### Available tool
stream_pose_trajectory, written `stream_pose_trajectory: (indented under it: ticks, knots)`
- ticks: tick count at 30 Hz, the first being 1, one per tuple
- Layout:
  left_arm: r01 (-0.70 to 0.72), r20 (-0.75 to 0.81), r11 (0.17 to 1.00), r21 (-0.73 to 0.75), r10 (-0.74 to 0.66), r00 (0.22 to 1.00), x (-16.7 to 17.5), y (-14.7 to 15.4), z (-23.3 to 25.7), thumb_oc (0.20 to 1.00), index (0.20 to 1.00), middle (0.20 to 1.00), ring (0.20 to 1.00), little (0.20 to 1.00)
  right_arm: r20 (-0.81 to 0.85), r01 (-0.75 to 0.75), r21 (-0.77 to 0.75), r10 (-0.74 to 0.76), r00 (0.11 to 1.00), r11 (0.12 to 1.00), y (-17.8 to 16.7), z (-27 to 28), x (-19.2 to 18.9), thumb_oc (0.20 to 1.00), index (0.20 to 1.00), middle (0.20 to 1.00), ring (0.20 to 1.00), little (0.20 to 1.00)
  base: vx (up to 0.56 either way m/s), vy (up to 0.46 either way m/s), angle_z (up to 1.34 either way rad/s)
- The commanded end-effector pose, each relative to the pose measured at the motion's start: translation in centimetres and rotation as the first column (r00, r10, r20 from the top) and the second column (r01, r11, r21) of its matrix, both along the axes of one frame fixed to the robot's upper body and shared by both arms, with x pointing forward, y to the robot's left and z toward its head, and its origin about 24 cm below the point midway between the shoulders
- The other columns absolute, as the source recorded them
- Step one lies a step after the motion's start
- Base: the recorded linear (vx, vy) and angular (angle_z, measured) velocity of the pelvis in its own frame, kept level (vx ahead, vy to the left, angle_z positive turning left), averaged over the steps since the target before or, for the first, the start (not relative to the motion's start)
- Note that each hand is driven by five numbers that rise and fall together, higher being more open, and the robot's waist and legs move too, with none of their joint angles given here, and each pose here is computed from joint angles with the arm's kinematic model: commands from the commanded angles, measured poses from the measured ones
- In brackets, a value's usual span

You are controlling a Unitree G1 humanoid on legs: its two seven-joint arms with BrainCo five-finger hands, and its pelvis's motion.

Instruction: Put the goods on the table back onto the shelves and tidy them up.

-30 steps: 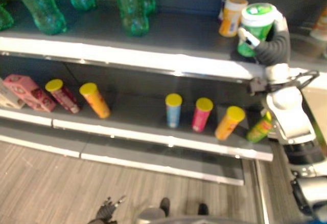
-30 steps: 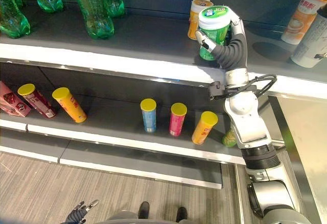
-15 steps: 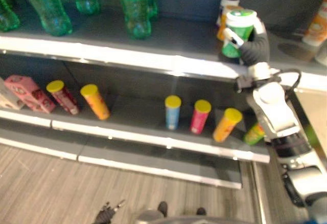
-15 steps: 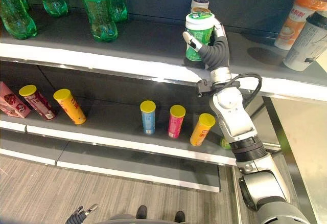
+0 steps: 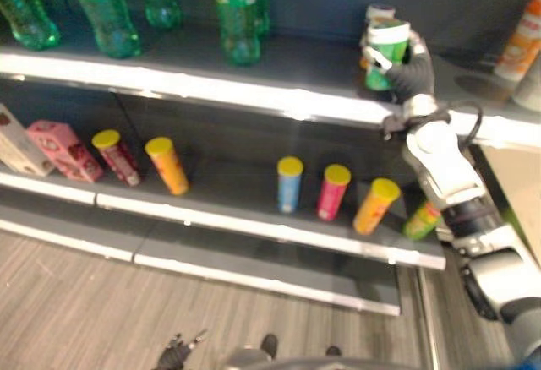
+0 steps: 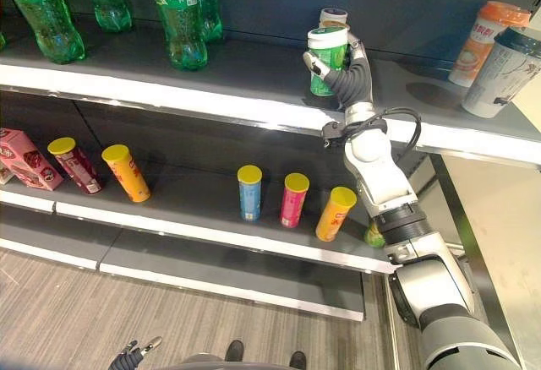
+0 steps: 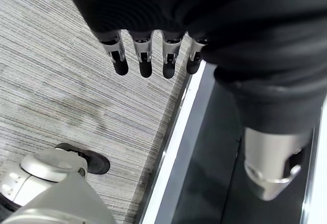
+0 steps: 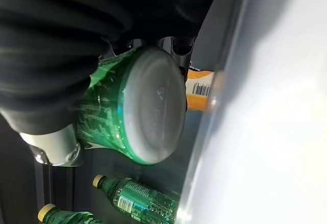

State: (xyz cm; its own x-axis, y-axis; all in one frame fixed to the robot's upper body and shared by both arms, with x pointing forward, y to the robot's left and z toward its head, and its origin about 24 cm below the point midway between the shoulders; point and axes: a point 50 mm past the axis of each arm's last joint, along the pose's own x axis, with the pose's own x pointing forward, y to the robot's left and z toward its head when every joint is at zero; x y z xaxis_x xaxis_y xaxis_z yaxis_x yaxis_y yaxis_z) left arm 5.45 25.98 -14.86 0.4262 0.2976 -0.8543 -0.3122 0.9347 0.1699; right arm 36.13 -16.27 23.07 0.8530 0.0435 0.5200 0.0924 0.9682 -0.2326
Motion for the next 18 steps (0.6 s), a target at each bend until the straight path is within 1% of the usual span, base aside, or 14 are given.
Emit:
stream_pose_trajectory:
  ticks: [1,4,5,6,7,18]
  knots:
    - [0.036,0.056,0.998,0.052,-0.039,0.998,2.59,1.12,0.77,1.0,1.0,1.0,1.0,1.0,0.092,0.037,-0.035,-0.033,0.995,0.999,0.44,4.16,0.98,0.2,0.2,0.2,0.2,0.2,0.0,0.0,0.0]
    - [0.036,0.058,0.998,0.053,-0.039,0.998,2.74,1.1,0.77,1.0,1.0,1.0,1.0,1.0,0.086,0.033,-0.03,-0.031,0.996,0.999,0.58,4.12,1.11,0.2,0.2,0.2,0.2,0.2,0.0,0.0,-0.01]
    - [0.036,0.058,0.998,0.053,-0.039,0.998,2.79,1.1,0.78,1.0,1.0,1.0,1.0,1.0,0.085,0.035,-0.028,-0.033,0.996,0.999,0.58,4.11,1.14,0.379,0.379,0.379,0.379,0.379,0.0,0.0,0.0]
    - [0.036,0.057,0.998,0.055,-0.039,0.998,2.77,1.11,0.77,1.0,1.0,1.0,1.0,1.0,0.083,0.036,-0.027,-0.033,0.996,0.999,0.61,4.11,1.18,0.799,0.799,0.799,0.799,0.799,0.0,0.0,0.0]
    - [0.035,0.057,0.998,0.055,-0.038,0.998,2.76,1.14,0.78,1.0,1.0,1.0,1.0,1.0,0.086,0.036,-0.025,-0.034,0.996,0.999,0.62,4.17,1.15,1.0,1.0,1.0,1.0,1.0,0.0,0.0,0.0]
    - [0.032,0.054,0.998,0.058,-0.035,0.998,2.83,1.12,0.74,1.0,1.0,1.0,1.0,1.0,0.099,0.028,-0.014,-0.026,0.995,1.0,0.73,4.4,0.96,1.0,1.0,1.0,1.0,1.0,0.0,0.001,-0.01]
